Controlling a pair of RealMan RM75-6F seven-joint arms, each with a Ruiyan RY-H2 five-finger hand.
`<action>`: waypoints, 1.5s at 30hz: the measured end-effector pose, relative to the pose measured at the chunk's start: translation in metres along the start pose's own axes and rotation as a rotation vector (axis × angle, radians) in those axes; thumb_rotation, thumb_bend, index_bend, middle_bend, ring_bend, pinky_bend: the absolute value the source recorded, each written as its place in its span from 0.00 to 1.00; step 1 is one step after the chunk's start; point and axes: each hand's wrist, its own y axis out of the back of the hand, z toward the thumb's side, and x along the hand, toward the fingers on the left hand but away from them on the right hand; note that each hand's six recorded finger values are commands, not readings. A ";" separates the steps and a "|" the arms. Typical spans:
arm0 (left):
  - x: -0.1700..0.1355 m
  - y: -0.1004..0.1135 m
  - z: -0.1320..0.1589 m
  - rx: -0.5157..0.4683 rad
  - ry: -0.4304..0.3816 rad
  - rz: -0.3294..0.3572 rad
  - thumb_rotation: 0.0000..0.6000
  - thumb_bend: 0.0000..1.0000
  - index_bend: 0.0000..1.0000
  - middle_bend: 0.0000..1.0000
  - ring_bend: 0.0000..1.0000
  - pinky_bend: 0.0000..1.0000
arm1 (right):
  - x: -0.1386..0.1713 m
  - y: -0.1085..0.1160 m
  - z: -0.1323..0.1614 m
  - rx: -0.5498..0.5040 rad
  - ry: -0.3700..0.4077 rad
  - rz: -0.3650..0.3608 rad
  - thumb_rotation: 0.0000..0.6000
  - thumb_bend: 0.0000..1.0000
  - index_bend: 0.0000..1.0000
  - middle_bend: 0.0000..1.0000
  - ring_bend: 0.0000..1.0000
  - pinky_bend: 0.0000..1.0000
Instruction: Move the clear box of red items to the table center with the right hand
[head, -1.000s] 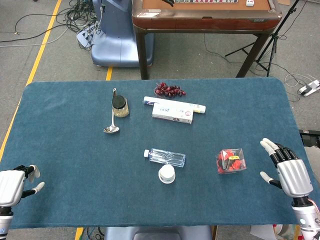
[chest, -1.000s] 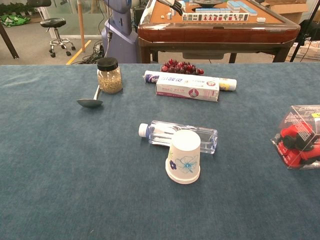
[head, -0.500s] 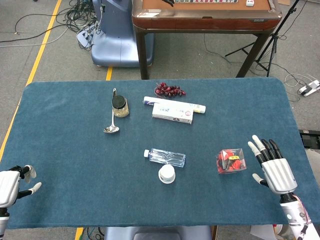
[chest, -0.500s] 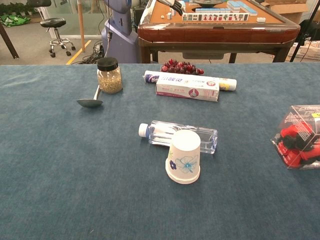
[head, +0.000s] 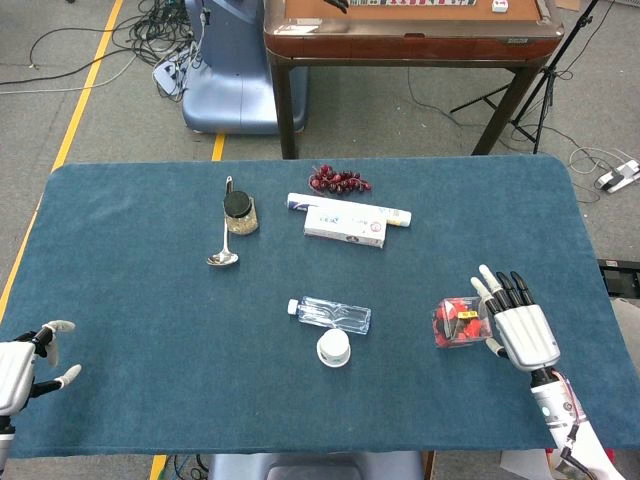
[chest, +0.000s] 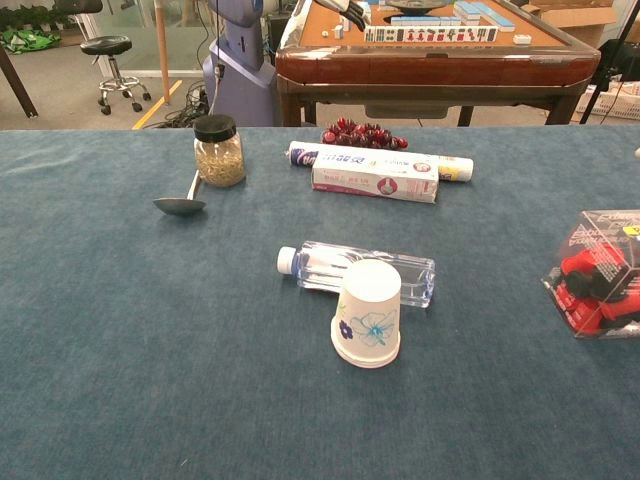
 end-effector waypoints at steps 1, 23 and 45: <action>0.000 0.000 -0.001 0.001 0.002 -0.003 1.00 0.02 0.27 0.67 0.56 0.85 | -0.003 -0.001 0.001 0.002 0.002 0.001 1.00 0.00 0.00 0.00 0.00 0.03; -0.002 0.001 -0.004 0.001 0.024 -0.021 1.00 0.02 0.31 0.67 0.56 0.85 | -0.056 -0.007 0.027 0.004 0.021 0.007 1.00 0.00 0.00 0.00 0.00 0.03; -0.003 0.005 -0.009 -0.010 0.037 -0.018 1.00 0.02 0.31 0.67 0.56 0.85 | -0.109 0.001 0.054 0.046 0.041 -0.008 1.00 0.00 0.00 0.00 0.00 0.03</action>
